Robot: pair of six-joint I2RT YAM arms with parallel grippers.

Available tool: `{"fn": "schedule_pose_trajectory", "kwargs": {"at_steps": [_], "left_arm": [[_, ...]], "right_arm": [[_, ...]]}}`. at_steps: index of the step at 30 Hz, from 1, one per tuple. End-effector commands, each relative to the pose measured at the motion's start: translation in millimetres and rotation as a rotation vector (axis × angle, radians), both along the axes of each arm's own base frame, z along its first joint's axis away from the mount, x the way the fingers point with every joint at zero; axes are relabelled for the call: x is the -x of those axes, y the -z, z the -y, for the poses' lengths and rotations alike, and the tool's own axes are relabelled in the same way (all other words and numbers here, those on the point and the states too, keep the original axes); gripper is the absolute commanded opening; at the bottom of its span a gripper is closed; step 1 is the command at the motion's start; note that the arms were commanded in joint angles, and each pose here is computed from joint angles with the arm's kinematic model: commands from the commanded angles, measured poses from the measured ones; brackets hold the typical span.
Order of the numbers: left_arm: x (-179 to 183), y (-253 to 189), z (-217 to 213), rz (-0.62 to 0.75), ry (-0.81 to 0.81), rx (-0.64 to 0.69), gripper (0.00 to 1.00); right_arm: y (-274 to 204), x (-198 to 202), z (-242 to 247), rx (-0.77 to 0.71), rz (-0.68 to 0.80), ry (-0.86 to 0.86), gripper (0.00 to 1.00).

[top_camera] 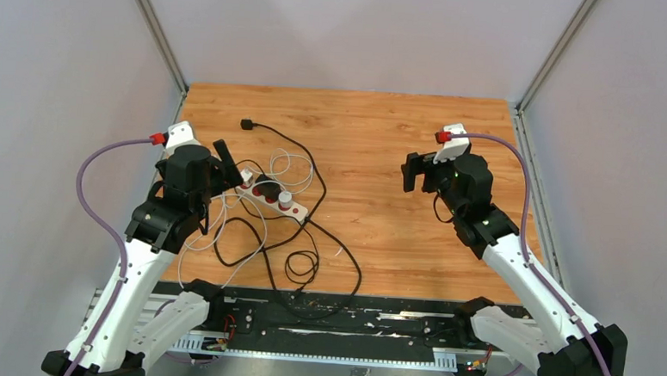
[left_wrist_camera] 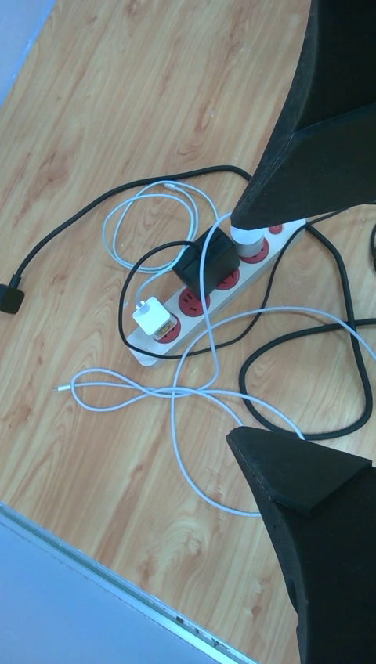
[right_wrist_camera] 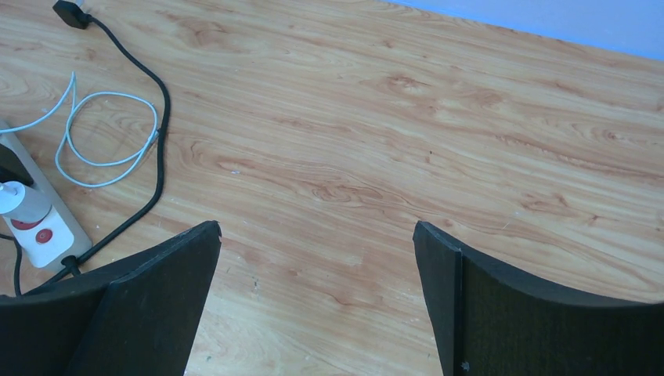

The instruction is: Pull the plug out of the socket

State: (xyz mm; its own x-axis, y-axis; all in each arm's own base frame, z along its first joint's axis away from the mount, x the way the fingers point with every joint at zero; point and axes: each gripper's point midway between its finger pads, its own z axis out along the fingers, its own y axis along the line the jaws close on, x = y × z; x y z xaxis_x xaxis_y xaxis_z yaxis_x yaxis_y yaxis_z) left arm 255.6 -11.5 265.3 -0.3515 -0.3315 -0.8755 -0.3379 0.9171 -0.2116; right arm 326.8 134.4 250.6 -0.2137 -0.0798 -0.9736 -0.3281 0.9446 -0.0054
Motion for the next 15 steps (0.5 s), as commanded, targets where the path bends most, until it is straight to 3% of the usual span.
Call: {"fn": "schedule_pose_trajectory", "kwargs": {"at_steps": [1, 9, 15], "left_arm": [[2.3, -1.1, 3.6, -0.002, 0.037, -0.001, 1.00], [1.0, 11.2, 7.4, -0.039, 0.044, 0.009, 1.00], [-14.0, 42.2, 8.8, -0.148, 0.002, 0.020, 1.00]], "right_arm": [[-5.2, 3.3, 4.5, -0.016, 0.001, 0.024, 1.00], [-2.8, 12.2, -21.7, -0.015, -0.005, -0.147, 1.00], [-5.0, 15.8, -77.0, -0.034, 0.000, -0.367, 0.98]]}}
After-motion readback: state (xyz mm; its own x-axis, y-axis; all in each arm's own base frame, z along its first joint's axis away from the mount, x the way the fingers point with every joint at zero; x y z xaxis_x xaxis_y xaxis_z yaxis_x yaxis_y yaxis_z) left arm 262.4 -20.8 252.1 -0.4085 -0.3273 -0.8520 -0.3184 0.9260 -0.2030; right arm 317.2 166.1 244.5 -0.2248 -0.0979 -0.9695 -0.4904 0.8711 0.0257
